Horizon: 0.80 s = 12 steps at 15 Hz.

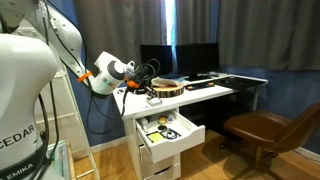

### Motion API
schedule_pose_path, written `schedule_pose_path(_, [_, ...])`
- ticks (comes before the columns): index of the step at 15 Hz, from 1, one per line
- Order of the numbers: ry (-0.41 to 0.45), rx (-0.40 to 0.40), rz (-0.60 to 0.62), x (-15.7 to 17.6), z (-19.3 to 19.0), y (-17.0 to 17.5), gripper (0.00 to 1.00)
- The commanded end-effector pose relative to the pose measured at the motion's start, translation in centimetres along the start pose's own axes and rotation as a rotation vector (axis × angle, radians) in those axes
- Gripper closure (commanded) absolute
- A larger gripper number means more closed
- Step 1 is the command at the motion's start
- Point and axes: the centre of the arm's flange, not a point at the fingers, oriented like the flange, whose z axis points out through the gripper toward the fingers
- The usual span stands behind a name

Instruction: Pick up the sun glasses from the open top drawer and put them on the table

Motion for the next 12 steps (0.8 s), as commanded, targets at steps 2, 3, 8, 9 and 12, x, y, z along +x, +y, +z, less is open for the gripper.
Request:
schedule_pose_path(2, [0.235, 0.01, -0.022, -1.5, 2.4, 1.8, 0.97])
schedule_pose_path(3, [0.291, -0.002, -0.028, -1.6, 2.7, 2.3, 0.97])
schedule_pose_path(8, [0.533, -0.012, -0.073, -0.3, 4.6, 4.4, 0.97])
schedule_pose_path(9, [0.563, 0.011, -0.082, 0.6, 5.1, 4.7, 0.97])
schedule_pose_path(12, [0.612, 0.093, -0.119, 3.4, 6.2, 5.4, 0.97])
